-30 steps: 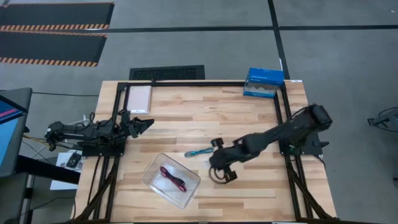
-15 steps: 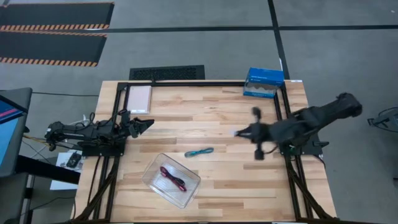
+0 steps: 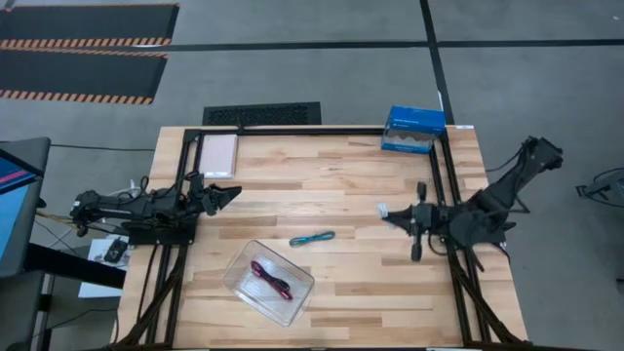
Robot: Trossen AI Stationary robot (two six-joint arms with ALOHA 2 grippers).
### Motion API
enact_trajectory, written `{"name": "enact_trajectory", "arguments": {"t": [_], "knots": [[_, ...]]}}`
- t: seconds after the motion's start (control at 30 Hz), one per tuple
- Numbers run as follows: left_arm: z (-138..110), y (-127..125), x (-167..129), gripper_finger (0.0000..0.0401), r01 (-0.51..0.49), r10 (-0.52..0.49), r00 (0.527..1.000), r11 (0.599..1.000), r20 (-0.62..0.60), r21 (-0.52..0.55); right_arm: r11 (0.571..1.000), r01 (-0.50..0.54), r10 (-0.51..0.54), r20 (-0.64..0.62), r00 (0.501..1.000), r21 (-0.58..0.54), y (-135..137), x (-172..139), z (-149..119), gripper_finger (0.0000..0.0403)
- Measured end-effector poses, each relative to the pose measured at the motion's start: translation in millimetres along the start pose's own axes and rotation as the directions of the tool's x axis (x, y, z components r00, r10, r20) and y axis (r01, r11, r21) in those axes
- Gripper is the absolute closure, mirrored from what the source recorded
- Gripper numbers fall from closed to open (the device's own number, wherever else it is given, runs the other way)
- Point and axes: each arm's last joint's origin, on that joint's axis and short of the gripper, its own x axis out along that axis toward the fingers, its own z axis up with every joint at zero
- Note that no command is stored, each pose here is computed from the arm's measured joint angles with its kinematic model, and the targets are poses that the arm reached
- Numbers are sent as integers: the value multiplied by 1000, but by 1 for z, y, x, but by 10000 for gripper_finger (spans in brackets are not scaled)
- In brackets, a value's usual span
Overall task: Pick and place USB-C Cables
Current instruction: Put the white charger cable into the transparent bin
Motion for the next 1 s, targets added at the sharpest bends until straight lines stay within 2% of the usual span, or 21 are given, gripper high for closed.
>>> {"name": "enact_trajectory", "arguments": {"t": [0.37, 0.57, 0.8, 1.0], "knots": [[0, 0, 0, 216, -2, 2, 1000, 1000, 3, -7, 988, -60, 39, 146, 988, 140, 40, 50, -77, 393], [0, 0, 0, 216, -2, 2, 1000, 1000, 3, -13, 972, -111, 65, 215, 974, 207, 64, 77, -101, 392], [0, 0, 0, 216, -7, 8, 1000, 1000, 11, -8, 940, -223, 141, 301, 943, 259, 88, 123, -116, 390], [1, 0, 0, 216, -16, 16, 1000, 1000, 23, -8, 914, -329, 237, 346, 908, 239, 116, 179, -102, 391]]}}
